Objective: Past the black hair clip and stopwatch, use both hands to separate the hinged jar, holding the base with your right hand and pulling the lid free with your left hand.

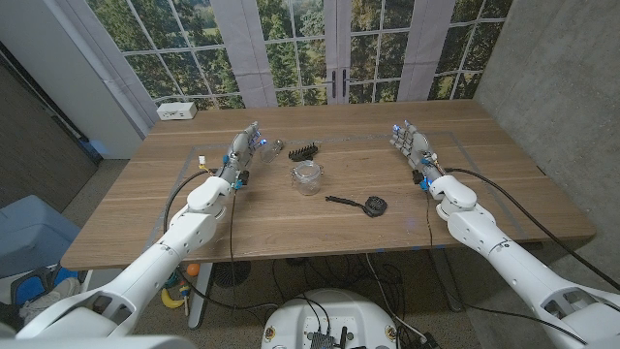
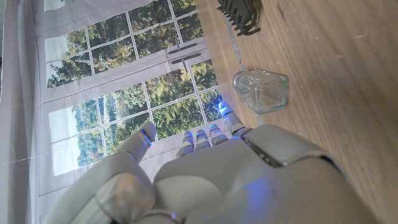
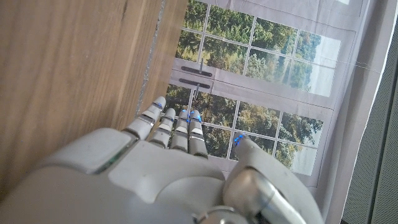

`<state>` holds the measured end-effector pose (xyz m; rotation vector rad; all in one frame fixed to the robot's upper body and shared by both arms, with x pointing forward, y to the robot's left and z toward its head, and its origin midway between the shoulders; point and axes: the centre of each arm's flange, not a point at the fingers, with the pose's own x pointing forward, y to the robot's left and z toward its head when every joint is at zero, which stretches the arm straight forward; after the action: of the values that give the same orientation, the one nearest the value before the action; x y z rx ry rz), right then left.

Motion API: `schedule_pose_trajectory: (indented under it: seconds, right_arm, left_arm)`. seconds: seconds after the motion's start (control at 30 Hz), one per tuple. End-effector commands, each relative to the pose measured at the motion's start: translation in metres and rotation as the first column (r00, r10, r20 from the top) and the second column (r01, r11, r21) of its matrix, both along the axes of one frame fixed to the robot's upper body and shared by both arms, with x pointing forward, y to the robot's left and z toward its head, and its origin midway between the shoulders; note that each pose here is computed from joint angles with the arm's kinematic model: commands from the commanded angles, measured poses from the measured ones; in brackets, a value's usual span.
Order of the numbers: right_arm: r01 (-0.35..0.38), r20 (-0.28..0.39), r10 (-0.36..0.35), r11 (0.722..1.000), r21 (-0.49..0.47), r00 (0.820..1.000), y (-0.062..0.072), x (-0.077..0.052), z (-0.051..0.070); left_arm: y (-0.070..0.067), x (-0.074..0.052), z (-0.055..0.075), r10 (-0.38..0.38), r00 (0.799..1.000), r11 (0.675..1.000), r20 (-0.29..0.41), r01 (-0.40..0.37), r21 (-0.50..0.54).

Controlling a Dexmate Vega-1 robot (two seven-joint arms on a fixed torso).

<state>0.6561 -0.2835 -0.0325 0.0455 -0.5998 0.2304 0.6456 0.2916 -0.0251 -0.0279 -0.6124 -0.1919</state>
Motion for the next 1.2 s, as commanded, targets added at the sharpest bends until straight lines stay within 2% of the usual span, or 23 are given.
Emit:
schedule_pose_trajectory:
  seconds: [0.03, 0.37, 0.8, 1.0, 1.2]
  right_arm:
    - [-0.050, 0.028, 0.050, 0.999, 0.008, 0.998, 0.003, 0.009, -0.004]
    - [-0.059, 0.058, 0.060, 0.998, -0.030, 0.996, 0.008, 0.010, -0.001]
    - [-0.109, 0.061, 0.115, 0.990, -0.092, 0.992, 0.020, 0.022, 0.006]
    - [-0.103, 0.066, 0.112, 0.987, -0.122, 0.992, 0.025, 0.020, 0.007]
    - [-0.095, 0.067, 0.105, 0.987, -0.129, 0.992, 0.029, 0.015, 0.004]
  left_arm:
    - [0.001, -0.018, 0.003, 0.053, 0.998, 0.999, 0.043, -0.053, 0.001]
    - [0.002, -0.026, 0.002, 0.064, 0.997, 0.998, 0.050, -0.064, -0.002]
    - [0.000, -0.037, 0.007, 0.092, 0.992, 0.996, 0.081, -0.091, -0.008]
    - [0.002, -0.036, 0.006, 0.082, 0.994, 0.997, 0.078, -0.082, -0.013]
    - [0.004, -0.036, 0.005, 0.075, 0.994, 0.997, 0.077, -0.075, -0.009]
